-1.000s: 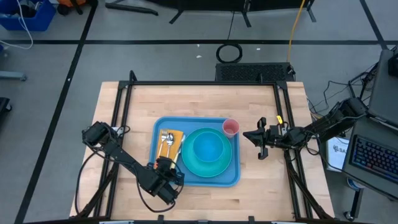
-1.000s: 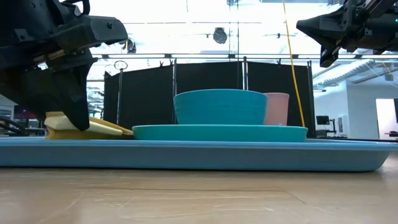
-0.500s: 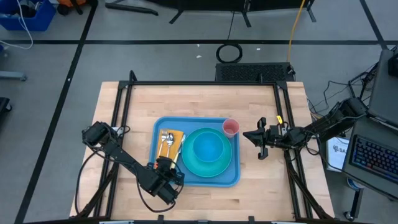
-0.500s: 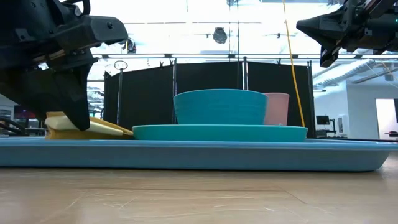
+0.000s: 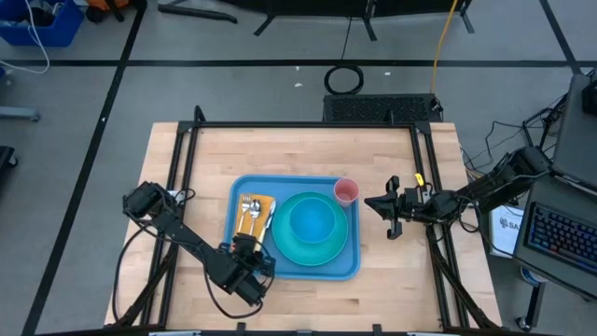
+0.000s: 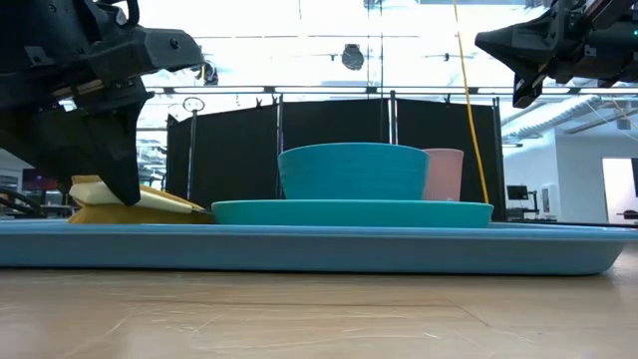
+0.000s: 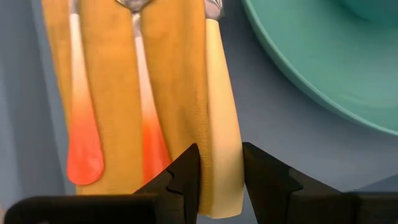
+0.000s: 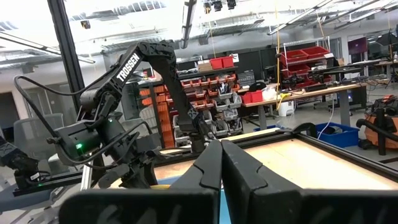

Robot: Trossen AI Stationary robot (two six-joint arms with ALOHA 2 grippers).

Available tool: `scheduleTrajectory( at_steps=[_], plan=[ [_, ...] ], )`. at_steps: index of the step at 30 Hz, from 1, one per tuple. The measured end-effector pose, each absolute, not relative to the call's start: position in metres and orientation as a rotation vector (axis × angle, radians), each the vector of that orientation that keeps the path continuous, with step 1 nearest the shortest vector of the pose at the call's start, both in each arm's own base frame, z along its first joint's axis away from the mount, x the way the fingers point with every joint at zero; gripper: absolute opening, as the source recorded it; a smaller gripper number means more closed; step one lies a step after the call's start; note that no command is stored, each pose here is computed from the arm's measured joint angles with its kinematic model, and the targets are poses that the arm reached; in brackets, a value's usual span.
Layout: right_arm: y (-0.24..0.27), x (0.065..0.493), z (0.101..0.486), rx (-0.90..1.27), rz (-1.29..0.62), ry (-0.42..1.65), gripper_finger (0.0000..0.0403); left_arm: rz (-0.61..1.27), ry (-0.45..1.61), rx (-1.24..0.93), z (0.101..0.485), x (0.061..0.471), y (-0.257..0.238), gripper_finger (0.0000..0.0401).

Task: Set up tray
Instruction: Adjust the yellow knife on the yellow napkin on the blue serving tray

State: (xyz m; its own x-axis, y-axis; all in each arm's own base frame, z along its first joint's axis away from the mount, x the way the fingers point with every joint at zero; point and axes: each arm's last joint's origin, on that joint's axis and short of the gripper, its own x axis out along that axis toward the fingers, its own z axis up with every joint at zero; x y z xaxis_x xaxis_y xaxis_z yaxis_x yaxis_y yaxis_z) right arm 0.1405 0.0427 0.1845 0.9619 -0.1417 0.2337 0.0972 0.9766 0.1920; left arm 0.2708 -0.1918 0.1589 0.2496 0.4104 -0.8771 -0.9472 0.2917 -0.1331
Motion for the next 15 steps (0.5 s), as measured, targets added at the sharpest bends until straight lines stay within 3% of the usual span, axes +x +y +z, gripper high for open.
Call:
scheduleTrajectory(
  at_steps=[15],
  plan=[
    [0.0427, 0.1405, 0.1845, 0.18, -0.121, -0.249, 0.0, 1.074, 0.83, -0.79, 0.1608, 0.2667, -0.1943, 0.0113]
  ],
)
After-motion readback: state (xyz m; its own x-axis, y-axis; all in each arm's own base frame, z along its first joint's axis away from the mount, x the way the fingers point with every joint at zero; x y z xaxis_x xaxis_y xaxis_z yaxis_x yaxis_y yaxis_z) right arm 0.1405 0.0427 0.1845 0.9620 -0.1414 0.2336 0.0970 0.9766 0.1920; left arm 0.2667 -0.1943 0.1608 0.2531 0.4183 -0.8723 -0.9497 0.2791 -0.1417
